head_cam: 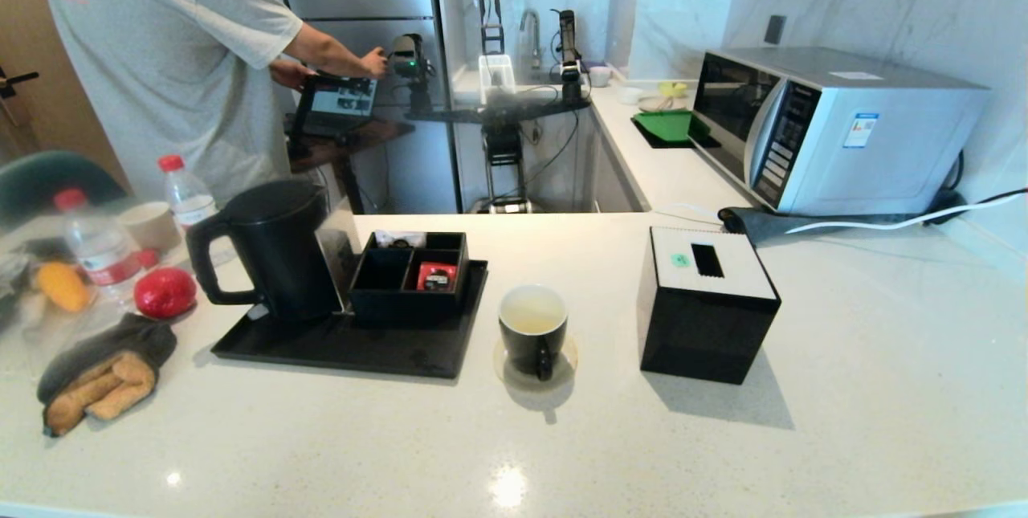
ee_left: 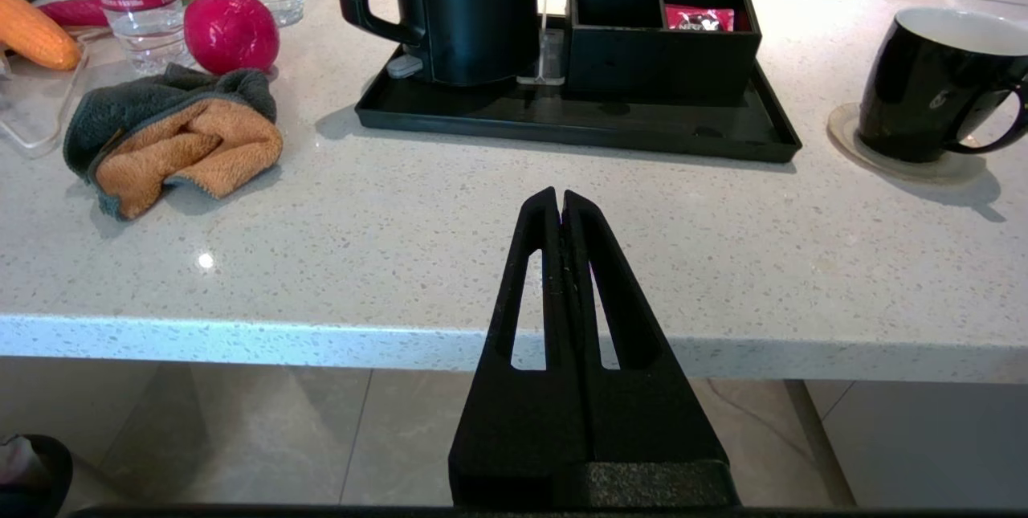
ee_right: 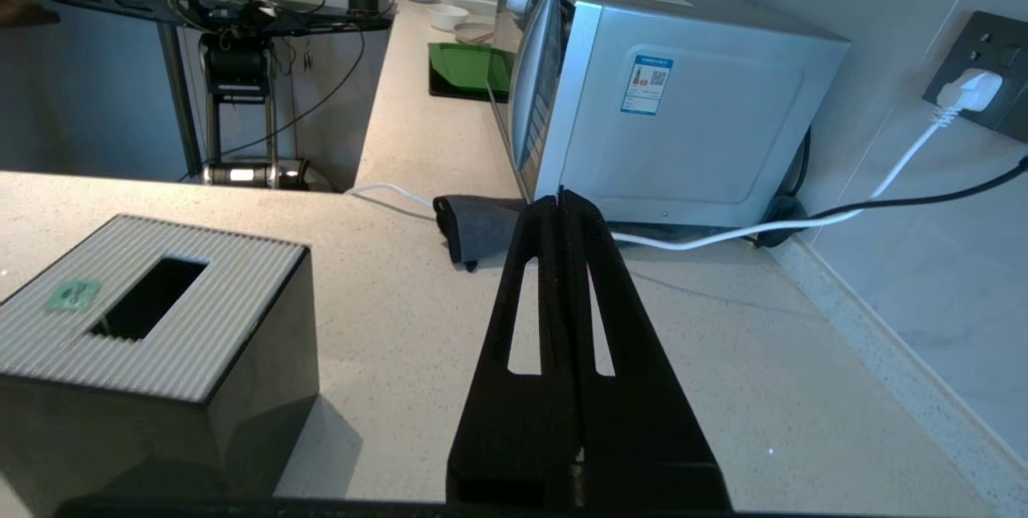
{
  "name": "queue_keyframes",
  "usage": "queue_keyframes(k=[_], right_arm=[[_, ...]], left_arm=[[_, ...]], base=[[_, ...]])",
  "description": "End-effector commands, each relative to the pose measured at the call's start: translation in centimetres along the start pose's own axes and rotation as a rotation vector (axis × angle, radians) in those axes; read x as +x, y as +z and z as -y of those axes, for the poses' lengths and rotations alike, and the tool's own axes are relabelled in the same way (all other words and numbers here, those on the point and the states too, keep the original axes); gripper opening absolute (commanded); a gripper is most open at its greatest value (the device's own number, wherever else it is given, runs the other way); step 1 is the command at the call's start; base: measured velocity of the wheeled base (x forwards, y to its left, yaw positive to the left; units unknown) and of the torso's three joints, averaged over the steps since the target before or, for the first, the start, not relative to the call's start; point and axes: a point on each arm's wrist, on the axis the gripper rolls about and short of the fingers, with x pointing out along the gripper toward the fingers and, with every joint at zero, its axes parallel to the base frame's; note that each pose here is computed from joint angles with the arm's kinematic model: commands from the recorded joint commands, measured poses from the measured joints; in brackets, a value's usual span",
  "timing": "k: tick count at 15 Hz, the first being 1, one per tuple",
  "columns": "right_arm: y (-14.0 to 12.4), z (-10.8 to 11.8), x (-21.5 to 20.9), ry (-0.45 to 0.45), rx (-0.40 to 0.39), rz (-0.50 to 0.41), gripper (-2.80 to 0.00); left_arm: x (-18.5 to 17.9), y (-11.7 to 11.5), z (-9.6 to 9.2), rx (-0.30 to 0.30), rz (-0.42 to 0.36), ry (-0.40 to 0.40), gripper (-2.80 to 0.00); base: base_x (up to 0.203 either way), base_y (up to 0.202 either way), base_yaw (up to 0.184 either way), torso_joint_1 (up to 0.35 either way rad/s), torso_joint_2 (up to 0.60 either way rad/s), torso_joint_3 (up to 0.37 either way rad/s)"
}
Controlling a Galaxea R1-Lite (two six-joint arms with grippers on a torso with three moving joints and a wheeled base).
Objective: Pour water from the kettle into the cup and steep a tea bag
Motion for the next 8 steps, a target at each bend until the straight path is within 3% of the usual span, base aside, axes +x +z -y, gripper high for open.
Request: queue_keyframes(k=[1, 5, 8], right_arm=[[0.1, 0.0, -2.2, 0.015, 0.002, 0.043, -2.80], [-0.2, -0.1, -6.0, 0.070, 0.000, 0.060, -2.80], [-2.2, -0.4, -10.4, 0.109, 0.007, 0.047, -2.80]], left_arm=[[0.0, 0.0, 0.0, -0.001, 0.000, -0.001, -2.80], [0.0, 0.0, 0.0, -0.001, 0.000, 0.000, -2.80], [0.0, 0.0, 0.0, -0.001, 0.000, -0.001, -2.80]], base=[[0.000, 0.000, 0.000, 0.000, 0.00, 0.000], [0.000, 0.000, 0.000, 0.000, 0.00, 0.000], [0.000, 0.000, 0.000, 0.000, 0.00, 0.000]])
